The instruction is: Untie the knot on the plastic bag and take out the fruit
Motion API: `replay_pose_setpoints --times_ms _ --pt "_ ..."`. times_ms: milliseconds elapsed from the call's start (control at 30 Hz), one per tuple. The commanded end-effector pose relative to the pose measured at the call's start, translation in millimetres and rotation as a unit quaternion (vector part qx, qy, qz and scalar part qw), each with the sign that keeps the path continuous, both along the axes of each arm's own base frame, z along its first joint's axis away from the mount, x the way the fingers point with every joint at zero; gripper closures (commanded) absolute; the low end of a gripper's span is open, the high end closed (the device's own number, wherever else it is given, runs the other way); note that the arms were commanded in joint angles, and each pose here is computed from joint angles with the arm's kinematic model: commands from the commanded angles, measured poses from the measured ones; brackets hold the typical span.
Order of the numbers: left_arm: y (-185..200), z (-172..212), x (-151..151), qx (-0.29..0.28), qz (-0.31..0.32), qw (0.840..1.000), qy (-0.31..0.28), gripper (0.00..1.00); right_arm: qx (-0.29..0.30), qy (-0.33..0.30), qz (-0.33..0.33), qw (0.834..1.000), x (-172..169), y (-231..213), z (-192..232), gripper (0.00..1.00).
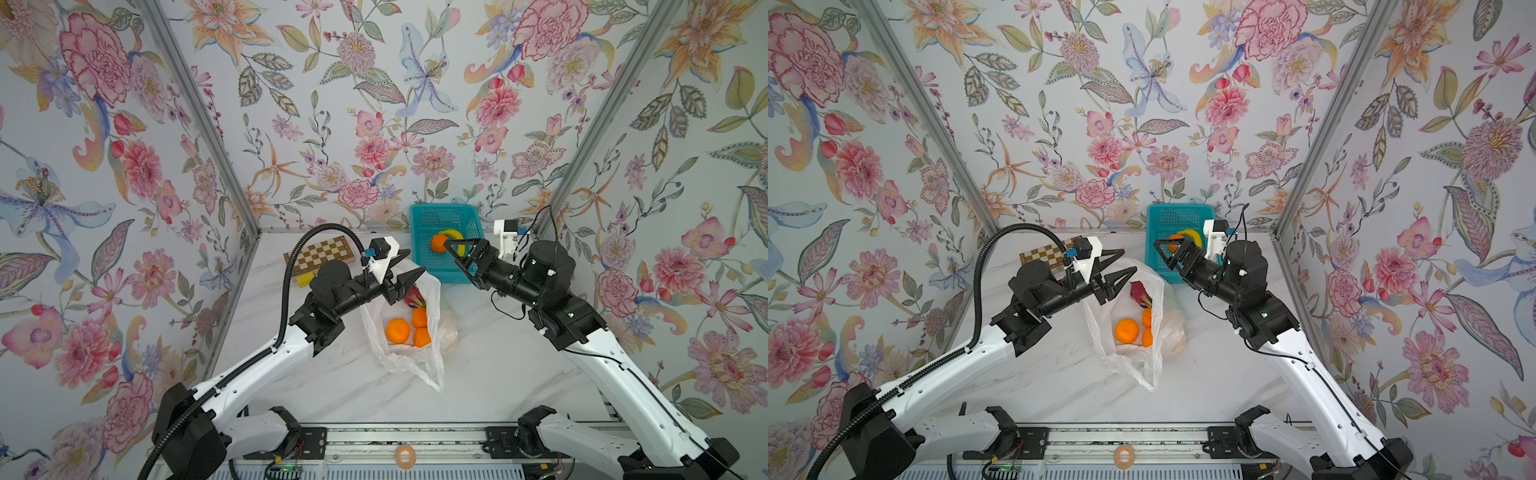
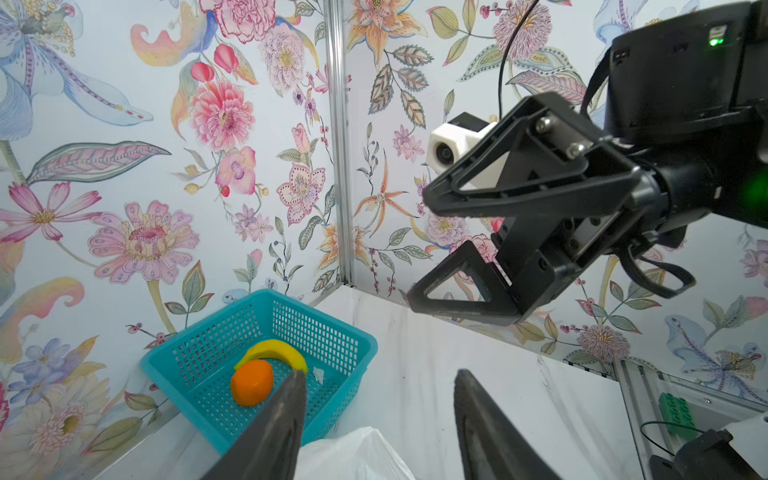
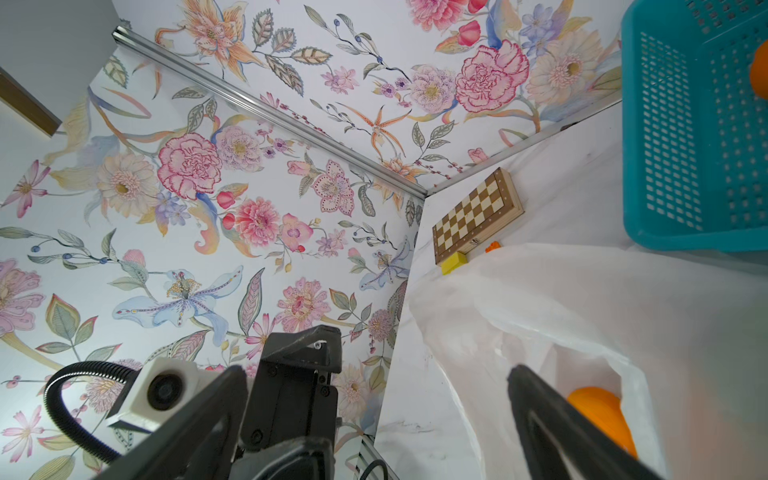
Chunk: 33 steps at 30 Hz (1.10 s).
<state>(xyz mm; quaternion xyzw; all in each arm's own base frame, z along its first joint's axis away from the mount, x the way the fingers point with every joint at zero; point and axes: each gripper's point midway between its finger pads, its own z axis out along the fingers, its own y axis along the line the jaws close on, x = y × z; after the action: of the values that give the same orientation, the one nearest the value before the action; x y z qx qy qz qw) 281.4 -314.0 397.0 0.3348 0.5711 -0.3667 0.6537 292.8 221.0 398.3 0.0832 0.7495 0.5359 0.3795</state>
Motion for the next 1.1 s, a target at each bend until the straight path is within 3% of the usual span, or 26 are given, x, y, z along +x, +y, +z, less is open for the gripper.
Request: replay_pose_setpoints --times_ms 0,233,333,500,667,867,1067 --pt "4 1 15 0.014 0.029 0.999 0.008 0.42 -0.018 0.03 -0.027 0.999 4 -9 -10 0.01" --pt "15 -98 -5 0.176 0.022 0.977 0.122 0.39 -0.061 0.059 -0.054 0.995 -4 -25 -46 0.01" --pt "26 -141 -17 0.243 0.023 0.956 0.16 0.38 -0.074 0.073 -0.056 0.993 -7 -28 -62 0.01" --pt "32 -192 -13 0.324 0.044 0.917 0.228 0.38 -0.083 0.089 -0.051 0.991 -5 -25 -77 0.01" --pt "32 -229 7 0.376 0.086 0.879 0.28 0.41 -0.086 0.095 -0.047 0.991 -2 -21 -80 0.01" --pt "29 -270 42 0.428 0.135 0.846 0.288 0.41 -0.088 0.094 -0.052 0.99 -2 -21 -80 0.01" --pt "19 -312 76 0.465 0.137 0.825 0.292 0.34 -0.087 0.094 -0.053 0.99 -4 -21 -79 0.01"
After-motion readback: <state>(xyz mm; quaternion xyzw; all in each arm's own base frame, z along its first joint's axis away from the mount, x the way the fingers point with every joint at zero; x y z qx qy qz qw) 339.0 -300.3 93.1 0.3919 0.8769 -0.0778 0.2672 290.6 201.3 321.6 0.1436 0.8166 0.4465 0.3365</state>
